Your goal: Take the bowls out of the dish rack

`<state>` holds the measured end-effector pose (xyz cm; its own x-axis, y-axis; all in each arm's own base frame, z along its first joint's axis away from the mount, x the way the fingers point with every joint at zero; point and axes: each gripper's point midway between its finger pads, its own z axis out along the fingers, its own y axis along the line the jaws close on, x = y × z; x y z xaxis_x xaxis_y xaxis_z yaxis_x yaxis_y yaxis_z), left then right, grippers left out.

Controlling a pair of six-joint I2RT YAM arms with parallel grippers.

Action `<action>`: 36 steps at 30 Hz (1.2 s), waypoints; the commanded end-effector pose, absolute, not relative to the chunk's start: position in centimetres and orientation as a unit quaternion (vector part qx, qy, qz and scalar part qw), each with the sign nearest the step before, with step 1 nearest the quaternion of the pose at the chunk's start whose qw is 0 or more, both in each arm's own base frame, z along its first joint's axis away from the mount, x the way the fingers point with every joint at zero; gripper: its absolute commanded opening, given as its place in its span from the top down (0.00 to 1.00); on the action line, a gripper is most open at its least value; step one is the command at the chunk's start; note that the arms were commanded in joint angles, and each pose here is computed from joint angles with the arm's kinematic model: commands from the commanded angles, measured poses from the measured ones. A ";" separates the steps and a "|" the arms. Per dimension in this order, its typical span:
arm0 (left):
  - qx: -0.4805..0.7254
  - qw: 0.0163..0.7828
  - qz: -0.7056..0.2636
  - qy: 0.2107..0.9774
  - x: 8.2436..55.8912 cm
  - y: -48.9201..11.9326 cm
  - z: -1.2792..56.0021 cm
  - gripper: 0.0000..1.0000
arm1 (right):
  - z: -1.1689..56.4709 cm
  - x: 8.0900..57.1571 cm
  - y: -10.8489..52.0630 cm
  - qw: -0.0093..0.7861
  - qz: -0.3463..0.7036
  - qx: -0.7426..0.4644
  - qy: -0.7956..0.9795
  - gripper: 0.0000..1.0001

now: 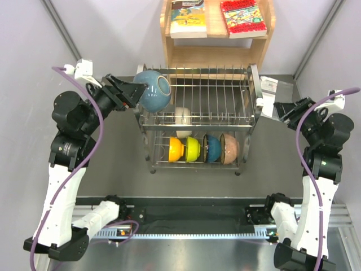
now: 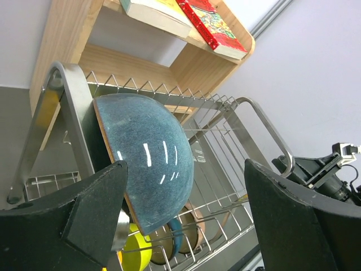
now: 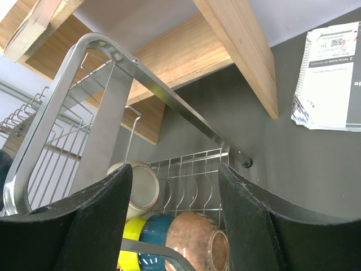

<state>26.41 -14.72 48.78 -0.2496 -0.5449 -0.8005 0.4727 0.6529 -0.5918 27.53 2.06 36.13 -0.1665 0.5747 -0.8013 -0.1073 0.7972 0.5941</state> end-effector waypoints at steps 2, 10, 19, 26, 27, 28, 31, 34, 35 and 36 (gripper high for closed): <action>-0.026 0.627 -0.395 0.671 26.3 -14.0 48.7 0.12 | 37.7 27.3 2.4 0.647 0.273 0.144 0.697 0.37; -0.028 0.631 -0.377 0.678 26.6 -13.6 48.5 0.11 | 37.5 27.4 2.3 0.646 0.274 0.144 0.698 0.37; -0.023 0.622 -0.399 0.674 26.8 -14.4 48.2 0.11 | 37.0 27.6 2.3 0.642 0.273 0.145 0.702 0.37; -0.021 0.617 -0.412 0.671 27.0 -14.9 47.9 0.12 | 36.9 27.6 2.3 0.642 0.274 0.146 0.701 0.38; -0.023 0.615 -0.415 0.670 27.0 -14.9 47.9 0.12 | 37.0 27.5 2.3 0.642 0.274 0.145 0.701 0.37; -0.020 0.614 -0.418 0.669 26.9 -15.0 47.9 0.12 | 36.9 27.6 2.3 0.641 0.274 0.145 0.702 0.37; -0.019 0.607 -0.426 0.671 27.0 -15.3 48.0 0.12 | 36.7 27.6 2.3 0.640 0.275 0.146 0.702 0.37; -0.016 0.604 -0.433 0.669 26.8 -15.6 48.1 0.13 | 36.6 27.7 2.3 0.639 0.276 0.147 0.702 0.37; -0.015 0.602 -0.435 0.669 26.7 -15.6 48.1 0.13 | 36.5 27.7 2.3 0.639 0.276 0.149 0.702 0.37; -0.016 0.602 -0.437 0.668 26.7 -15.7 48.1 0.13 | 36.5 27.7 2.4 0.638 0.278 0.148 0.703 0.37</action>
<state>27.00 -15.06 46.79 -0.2898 -0.5320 -0.7956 0.4550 0.6547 -0.6036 27.81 1.97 35.51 -0.1688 0.5751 -0.8005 -0.1056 0.7969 0.5948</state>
